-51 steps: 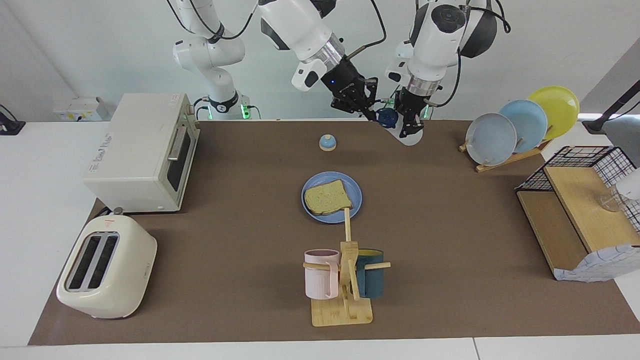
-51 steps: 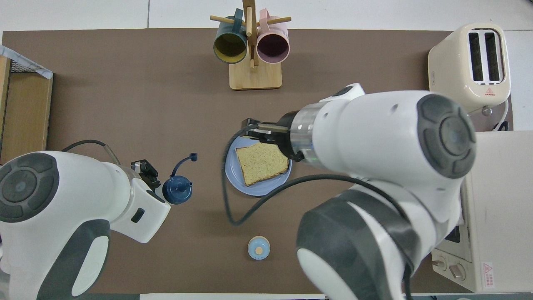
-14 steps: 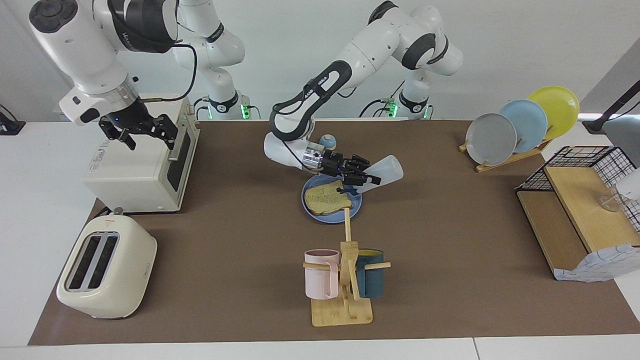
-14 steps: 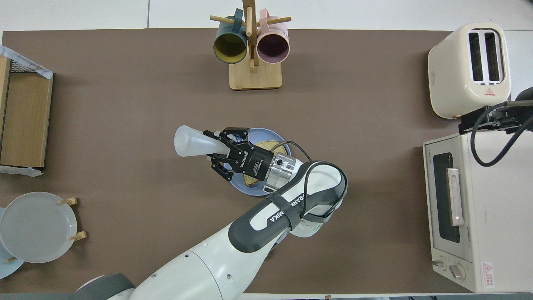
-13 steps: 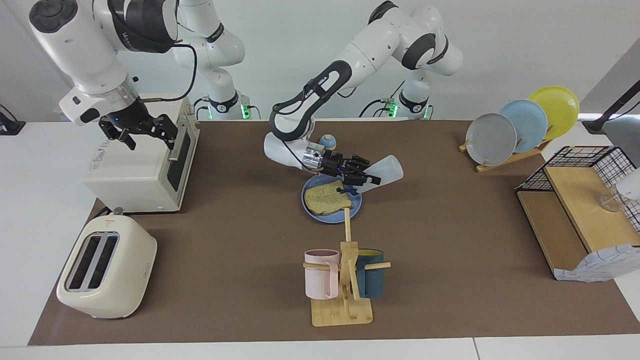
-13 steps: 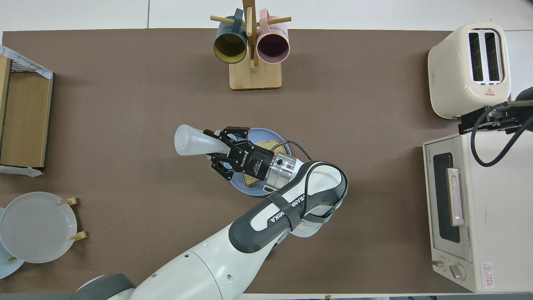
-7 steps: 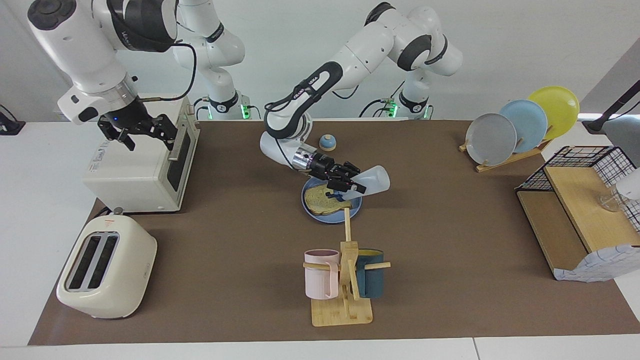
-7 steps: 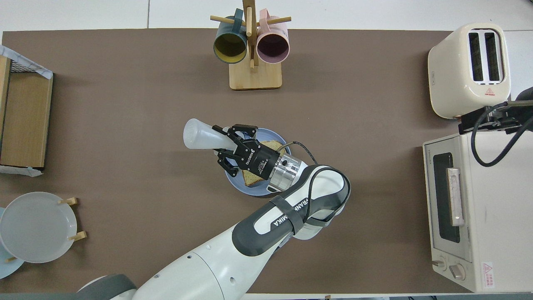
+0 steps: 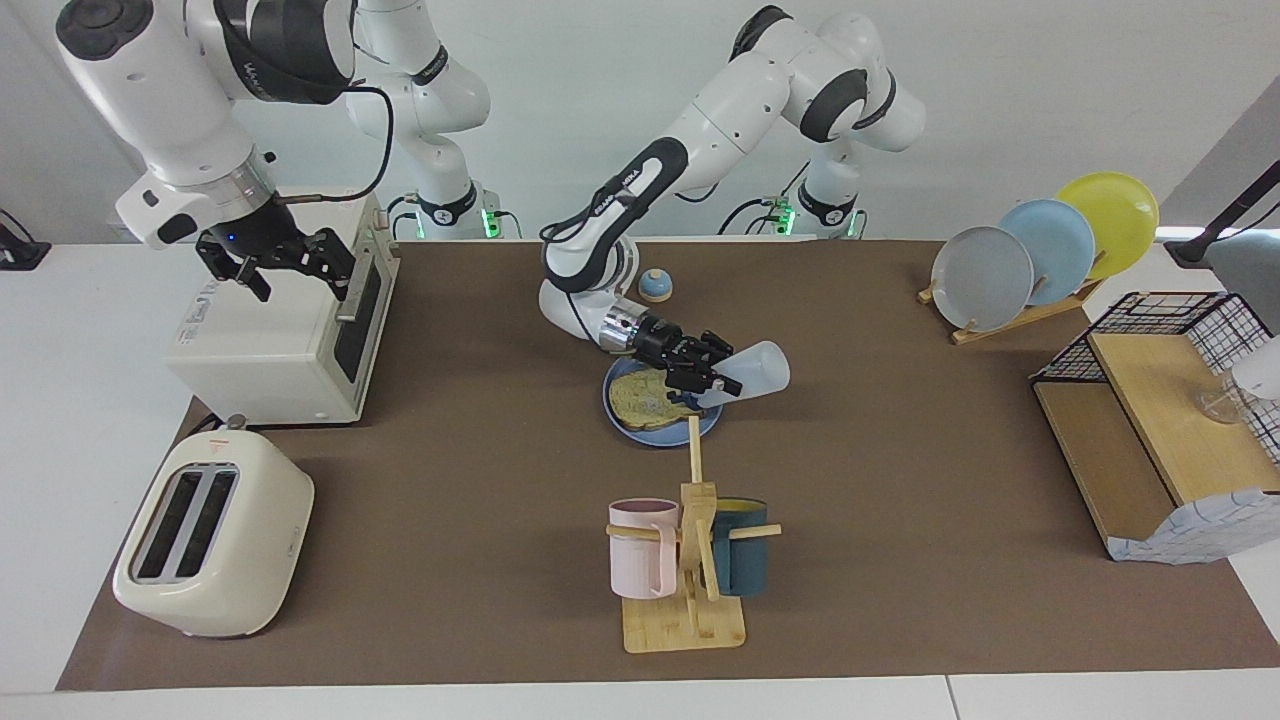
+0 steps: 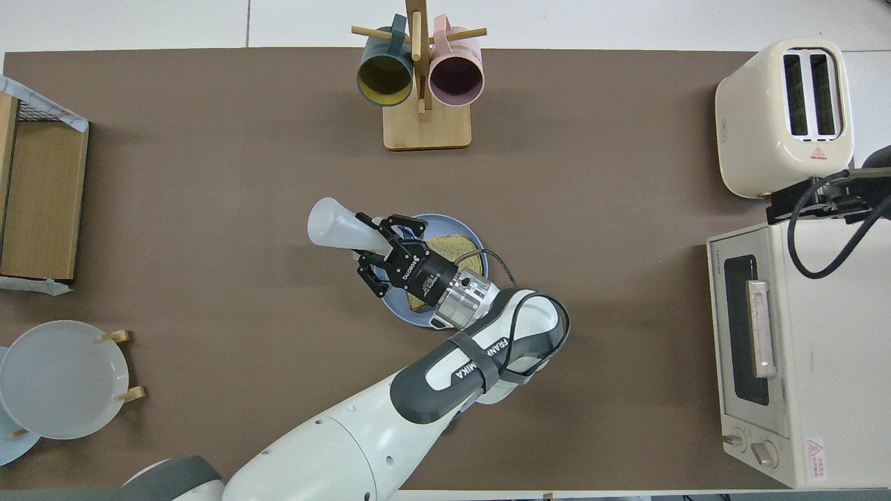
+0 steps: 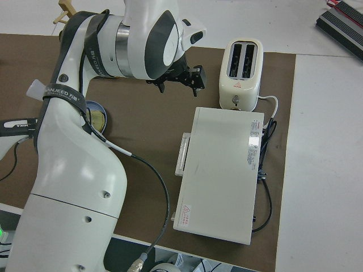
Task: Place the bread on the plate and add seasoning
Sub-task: 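Tilt and squeeze the bottle over the bread with the left gripper, then carry the bottle back toward the mug stand with the left gripper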
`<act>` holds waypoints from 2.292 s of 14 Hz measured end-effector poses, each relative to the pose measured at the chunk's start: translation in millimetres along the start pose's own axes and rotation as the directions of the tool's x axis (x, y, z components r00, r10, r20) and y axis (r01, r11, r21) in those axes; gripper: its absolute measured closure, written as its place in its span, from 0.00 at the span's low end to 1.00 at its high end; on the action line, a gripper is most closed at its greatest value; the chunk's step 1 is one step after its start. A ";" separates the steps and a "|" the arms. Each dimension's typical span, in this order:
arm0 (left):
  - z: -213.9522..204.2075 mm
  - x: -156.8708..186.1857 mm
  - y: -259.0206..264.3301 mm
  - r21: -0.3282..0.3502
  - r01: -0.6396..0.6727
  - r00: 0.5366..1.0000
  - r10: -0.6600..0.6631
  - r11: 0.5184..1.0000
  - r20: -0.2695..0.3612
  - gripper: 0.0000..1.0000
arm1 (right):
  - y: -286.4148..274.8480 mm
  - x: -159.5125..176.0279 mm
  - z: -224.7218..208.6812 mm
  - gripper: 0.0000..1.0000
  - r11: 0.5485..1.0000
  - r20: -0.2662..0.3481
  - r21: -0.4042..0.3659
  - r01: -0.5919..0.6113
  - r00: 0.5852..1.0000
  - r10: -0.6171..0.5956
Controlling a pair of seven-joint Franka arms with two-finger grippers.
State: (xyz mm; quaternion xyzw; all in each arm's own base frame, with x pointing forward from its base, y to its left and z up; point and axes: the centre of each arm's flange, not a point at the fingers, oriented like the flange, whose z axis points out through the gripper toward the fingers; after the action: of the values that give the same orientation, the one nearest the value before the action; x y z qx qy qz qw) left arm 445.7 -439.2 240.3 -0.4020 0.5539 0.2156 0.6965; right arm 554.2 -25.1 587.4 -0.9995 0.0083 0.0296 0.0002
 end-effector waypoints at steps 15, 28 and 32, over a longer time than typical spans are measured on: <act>-52.4 -26.1 -8.1 0.037 0.052 0.996 -0.049 0.998 -0.072 0.56 | 0.0 0.0 0.0 0.00 1.000 0.000 0.000 0.000 1.000 0.000; -29.9 -58.1 -31.1 -0.095 0.183 0.954 -0.200 0.978 -0.225 0.56 | 0.0 0.0 0.0 0.00 1.000 0.000 0.000 0.000 1.000 0.000; 28.8 -151.5 -64.4 -0.345 0.298 0.843 -0.415 0.890 -0.342 0.56 | 0.0 0.0 0.0 0.00 1.000 0.000 0.000 0.000 1.000 0.000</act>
State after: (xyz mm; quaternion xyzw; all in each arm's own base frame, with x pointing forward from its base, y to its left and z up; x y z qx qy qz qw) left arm 466.6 -431.8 405.9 -0.6283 0.5651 0.0681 0.5303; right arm 554.2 -25.0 587.5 -0.9995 0.0083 0.0296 0.0002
